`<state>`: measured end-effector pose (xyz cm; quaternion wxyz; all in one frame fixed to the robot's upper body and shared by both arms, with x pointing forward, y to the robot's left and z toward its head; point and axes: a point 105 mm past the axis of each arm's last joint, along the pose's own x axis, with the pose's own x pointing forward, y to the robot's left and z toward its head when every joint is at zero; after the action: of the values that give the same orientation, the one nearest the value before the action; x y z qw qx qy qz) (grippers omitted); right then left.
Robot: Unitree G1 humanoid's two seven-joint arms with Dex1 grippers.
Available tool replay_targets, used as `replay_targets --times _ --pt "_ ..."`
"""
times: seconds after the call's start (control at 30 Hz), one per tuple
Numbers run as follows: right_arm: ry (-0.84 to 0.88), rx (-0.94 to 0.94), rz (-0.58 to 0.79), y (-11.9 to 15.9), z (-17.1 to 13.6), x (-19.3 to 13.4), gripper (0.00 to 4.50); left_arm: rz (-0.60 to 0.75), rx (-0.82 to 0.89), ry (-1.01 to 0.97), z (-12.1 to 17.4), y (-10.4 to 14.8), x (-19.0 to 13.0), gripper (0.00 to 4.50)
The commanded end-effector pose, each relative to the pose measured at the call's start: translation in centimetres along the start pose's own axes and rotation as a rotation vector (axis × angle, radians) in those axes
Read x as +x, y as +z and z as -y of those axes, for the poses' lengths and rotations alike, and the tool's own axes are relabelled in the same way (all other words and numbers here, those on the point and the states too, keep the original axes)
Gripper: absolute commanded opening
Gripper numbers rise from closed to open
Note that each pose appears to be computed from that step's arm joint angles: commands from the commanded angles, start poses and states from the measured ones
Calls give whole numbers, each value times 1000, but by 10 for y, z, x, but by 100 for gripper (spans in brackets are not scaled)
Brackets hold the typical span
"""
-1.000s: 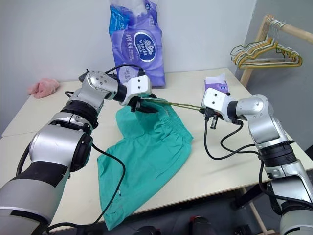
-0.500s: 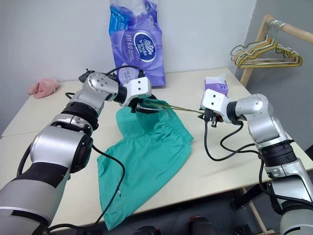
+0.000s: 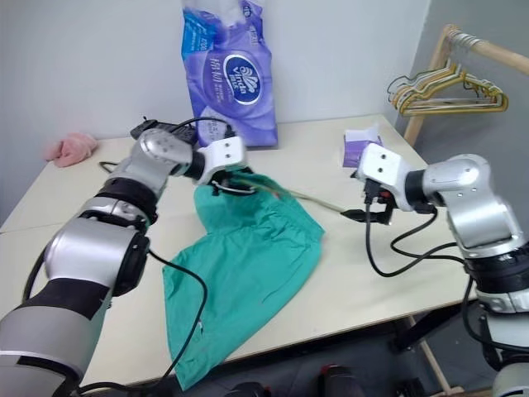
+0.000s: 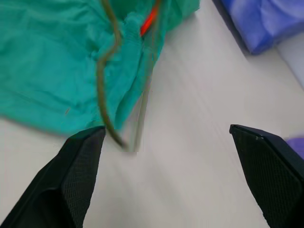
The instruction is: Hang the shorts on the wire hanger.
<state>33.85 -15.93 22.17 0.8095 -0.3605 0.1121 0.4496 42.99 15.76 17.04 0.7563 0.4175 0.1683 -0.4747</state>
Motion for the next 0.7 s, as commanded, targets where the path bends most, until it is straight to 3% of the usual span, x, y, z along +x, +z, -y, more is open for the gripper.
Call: replay_targets --times 0.03,0.43,0.7 --pt "3 -2 67 19 -4 -4 447 32 -5 22 -7 13 -1 234" --pt "35 64 80 20 -15 -2 447 163 -238 -22 -4 18 -4 234" --pt "159 276 -45 -40 -54 -11 447 393 -615 -36 -5 5 -26 234"
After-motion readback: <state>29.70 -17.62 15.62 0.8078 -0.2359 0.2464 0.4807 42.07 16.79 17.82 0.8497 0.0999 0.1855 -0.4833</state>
